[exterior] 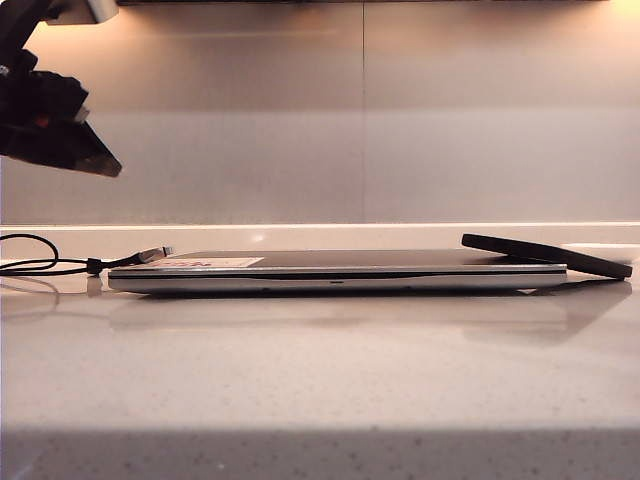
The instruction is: Pick up the charging cable and the phone, plug the charging cable into the charging port on the phone, and finally place them back on the table.
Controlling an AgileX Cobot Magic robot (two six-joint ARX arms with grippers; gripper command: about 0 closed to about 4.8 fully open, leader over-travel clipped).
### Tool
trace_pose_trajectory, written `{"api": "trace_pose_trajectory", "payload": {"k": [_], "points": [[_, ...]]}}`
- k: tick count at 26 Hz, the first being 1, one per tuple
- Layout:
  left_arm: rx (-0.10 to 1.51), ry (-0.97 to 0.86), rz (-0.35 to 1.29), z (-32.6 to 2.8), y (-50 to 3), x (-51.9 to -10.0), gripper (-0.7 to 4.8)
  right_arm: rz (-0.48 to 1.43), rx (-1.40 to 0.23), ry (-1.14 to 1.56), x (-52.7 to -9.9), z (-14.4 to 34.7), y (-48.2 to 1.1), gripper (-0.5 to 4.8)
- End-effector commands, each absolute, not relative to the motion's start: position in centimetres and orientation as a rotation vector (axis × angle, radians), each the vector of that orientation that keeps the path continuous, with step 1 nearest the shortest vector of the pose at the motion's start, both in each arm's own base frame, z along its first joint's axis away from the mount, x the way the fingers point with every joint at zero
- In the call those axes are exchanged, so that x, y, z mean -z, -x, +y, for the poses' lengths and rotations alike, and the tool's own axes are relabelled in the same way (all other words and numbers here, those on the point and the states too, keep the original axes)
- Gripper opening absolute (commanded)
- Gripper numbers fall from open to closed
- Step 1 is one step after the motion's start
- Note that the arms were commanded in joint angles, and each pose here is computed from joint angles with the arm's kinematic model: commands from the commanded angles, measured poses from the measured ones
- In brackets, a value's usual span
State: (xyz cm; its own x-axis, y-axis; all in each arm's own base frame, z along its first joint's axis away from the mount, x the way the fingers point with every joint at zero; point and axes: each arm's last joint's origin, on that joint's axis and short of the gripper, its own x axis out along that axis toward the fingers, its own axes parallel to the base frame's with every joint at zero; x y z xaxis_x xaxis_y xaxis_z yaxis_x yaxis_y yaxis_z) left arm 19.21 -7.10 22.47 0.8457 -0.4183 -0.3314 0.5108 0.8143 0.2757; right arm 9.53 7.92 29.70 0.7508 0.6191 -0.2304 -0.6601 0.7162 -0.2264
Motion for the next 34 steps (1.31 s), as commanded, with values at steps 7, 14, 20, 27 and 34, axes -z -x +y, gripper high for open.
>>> {"api": "trace_pose_trajectory", "payload": {"k": [7,14,20,27,34], "points": [[0.573,-0.626,0.317,-7.0,-18.8,-21.3,2.76,0.117,-0.704,0.299,-30.1,7.9,-9.5,-0.05],[0.583,-0.628,0.355,-7.2,-19.5,-20.3,2.76,0.117,-0.704,0.299,-30.1,7.9,-9.5,-0.05],[0.594,-0.672,0.348,-7.5,-20.3,-19.6,2.61,0.116,-0.704,0.299,-30.1,7.9,-9.5,-0.05],[0.603,-0.673,0.380,-7.8,-21.1,-18.4,2.09,0.116,-0.704,0.298,-30.1,7.9,-9.5,-0.05],[0.608,-0.674,0.395,-8.1,-22.0,-17.3,2.10,0.116,-0.703,0.299,-30.1,7.9,-9.5,-0.05]]}}
